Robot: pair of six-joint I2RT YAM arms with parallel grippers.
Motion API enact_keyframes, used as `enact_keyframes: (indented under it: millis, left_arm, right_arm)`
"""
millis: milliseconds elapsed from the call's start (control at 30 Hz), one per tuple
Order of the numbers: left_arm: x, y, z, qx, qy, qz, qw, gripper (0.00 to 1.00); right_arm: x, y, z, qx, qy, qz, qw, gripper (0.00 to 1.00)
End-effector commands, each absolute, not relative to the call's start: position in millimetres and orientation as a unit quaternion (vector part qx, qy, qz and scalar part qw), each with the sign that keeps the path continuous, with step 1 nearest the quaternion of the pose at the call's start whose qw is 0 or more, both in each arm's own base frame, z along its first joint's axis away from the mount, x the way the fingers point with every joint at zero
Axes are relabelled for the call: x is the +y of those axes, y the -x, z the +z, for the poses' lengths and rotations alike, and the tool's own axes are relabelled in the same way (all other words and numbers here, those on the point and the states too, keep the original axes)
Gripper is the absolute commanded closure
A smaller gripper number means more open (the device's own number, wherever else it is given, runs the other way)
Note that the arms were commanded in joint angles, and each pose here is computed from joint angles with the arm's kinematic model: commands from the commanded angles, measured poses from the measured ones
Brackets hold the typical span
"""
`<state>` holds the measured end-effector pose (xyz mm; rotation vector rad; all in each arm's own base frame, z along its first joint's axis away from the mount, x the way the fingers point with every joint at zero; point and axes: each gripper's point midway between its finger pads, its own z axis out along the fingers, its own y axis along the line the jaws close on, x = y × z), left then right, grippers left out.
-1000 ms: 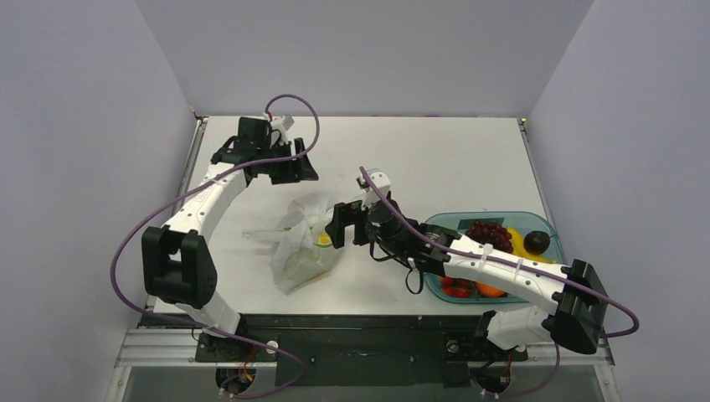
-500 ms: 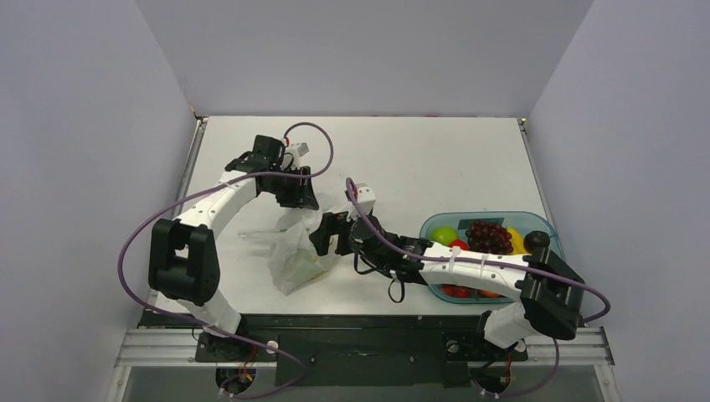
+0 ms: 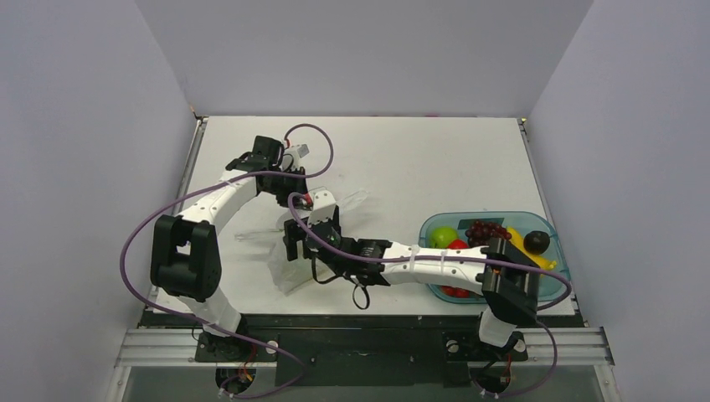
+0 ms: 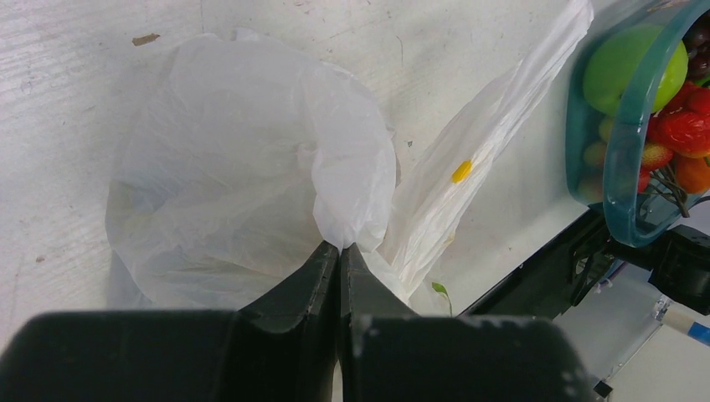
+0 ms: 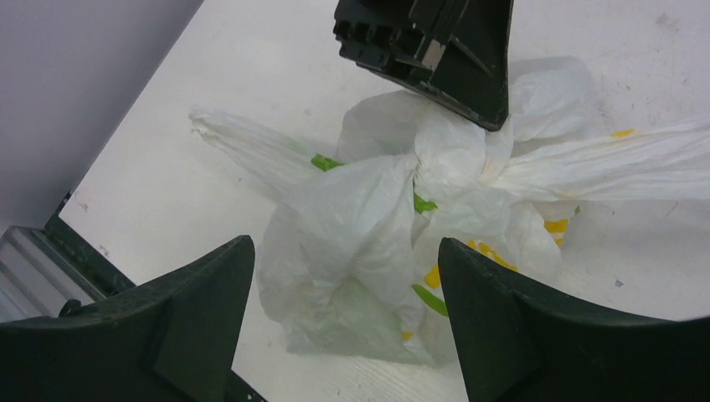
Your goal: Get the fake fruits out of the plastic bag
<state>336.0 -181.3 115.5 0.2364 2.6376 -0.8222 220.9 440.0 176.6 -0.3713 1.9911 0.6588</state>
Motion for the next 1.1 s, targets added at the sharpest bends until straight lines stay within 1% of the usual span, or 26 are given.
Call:
enact_keyframes:
  millis: [0,133,200,233,300,400,433,500,533,633,700,767,800,867,1067]
  left_arm:
    - [-187,-347,138,0.918,-0.092,-0.32,0.216,1.0]
    - [-185,-348,140,0.917,-0.09,-0.32,0.22,1.0]
    - [-184,-349,140,0.917,-0.088,-0.319,0.221,1.0]
    - [-183,-350,140,0.918,-0.087,-0.318,0.222,1.0]
    - [-182,-351,140,0.917,-0.084,-0.319,0.222,1.0]
    - [-180,-352,143,0.916,-0.081,-0.32,0.227,1.0]
    - [-180,-353,143,0.916,-0.081,-0.32,0.229,1.0]
    - [-178,-354,145,0.915,-0.079,-0.321,0.233,1.0]
    - [-177,-354,146,0.914,-0.077,-0.321,0.236,1.0]
    - [-176,-356,148,0.912,-0.075,-0.326,0.239,1.0]
    - [-176,-356,148,0.911,-0.074,-0.327,0.24,1.0]
    - [-176,-356,148,0.911,-0.073,-0.329,0.239,1.0]
    - [-176,-356,147,0.911,-0.073,-0.33,0.238,1.0]
    - [-177,-356,147,0.911,-0.074,-0.331,0.236,1.0]
    - [-178,-356,144,0.91,-0.07,-0.337,0.231,1.0]
  right_arm:
    - [450,-240,196,0.805,0.145,0.241,0.522,0.25]
    - [460,-243,187,0.806,0.155,0.23,0.522,0.34]
    - [462,-244,183,0.808,0.16,0.222,0.522,0.42]
    - [461,-244,179,0.809,0.163,0.218,0.521,0.49]
    - [459,-244,175,0.809,0.167,0.213,0.521,0.56]
    - [452,-245,166,0.811,0.167,0.196,0.525,0.61]
    - [451,-245,166,0.811,0.17,0.193,0.526,0.66]
    - [449,-246,164,0.81,0.175,0.187,0.528,0.72]
    - [447,-246,162,0.809,0.178,0.183,0.529,0.73]
    - [446,-247,159,0.808,0.187,0.175,0.531,0.86]
    - [446,-246,160,0.806,0.196,0.173,0.532,0.87]
    - [448,-247,160,0.804,0.2,0.176,0.531,0.82]
    - [449,-247,160,0.805,0.202,0.176,0.529,0.76]
    - [452,-248,161,0.805,0.201,0.178,0.528,0.7]
    - [464,-253,160,0.806,0.204,0.183,0.525,0.56]
